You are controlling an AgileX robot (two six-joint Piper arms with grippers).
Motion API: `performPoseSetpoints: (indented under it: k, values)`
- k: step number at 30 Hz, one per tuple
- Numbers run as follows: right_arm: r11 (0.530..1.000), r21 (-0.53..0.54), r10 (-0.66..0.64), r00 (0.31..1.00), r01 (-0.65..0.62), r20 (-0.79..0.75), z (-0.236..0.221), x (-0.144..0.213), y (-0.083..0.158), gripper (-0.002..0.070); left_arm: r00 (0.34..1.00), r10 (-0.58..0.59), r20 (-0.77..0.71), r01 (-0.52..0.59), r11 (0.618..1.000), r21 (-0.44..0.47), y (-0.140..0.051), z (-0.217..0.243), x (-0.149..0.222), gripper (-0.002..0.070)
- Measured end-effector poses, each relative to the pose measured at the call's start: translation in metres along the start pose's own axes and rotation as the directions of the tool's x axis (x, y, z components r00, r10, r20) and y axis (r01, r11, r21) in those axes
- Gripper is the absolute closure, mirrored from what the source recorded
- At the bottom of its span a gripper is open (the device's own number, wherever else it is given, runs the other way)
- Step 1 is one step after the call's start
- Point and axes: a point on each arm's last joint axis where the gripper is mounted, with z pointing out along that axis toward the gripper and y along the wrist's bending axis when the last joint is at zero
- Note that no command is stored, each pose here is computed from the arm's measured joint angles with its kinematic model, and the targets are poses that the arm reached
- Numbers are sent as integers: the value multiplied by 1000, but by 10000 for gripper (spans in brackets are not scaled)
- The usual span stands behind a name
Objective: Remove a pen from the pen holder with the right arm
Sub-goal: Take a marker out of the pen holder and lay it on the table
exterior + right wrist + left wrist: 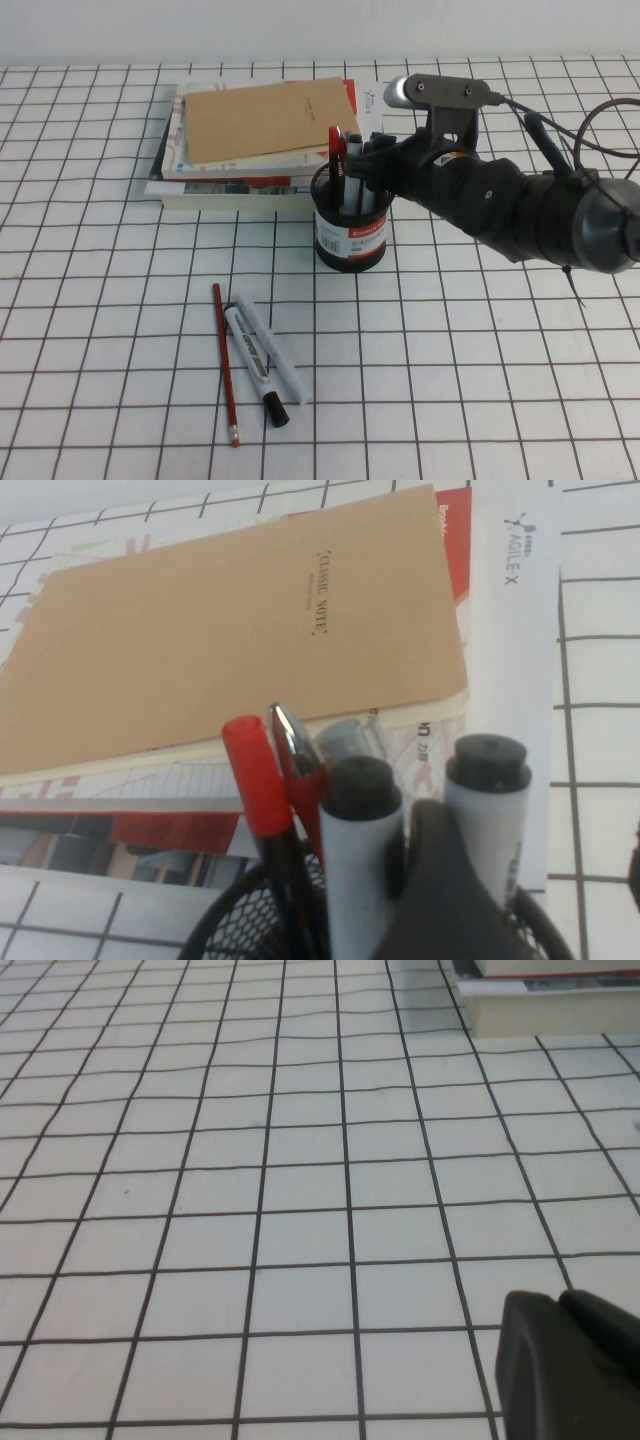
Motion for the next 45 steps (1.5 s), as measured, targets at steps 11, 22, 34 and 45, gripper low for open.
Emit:
performPoseSetpoints:
  k: [11,22,34,45]
  values:
    - [1000,-13,6,999,-6,31,5,-10,5,312,1000,0,0,0,1000,0,0,0,0,680]
    - [1000,-12,3,1000,-3,2,15,-1,4,356,1000,0,0,0,1000,0,0,0,0,680]
    - [1000,-10,3,1000,-3,5,15,-2,4,549,1000,0,0,0,1000,0,0,0,0,680]
    - [997,-34,-64,996,66,60,-3,-24,11,549,1000,0,0,0,1000,0,0,0,0,680]
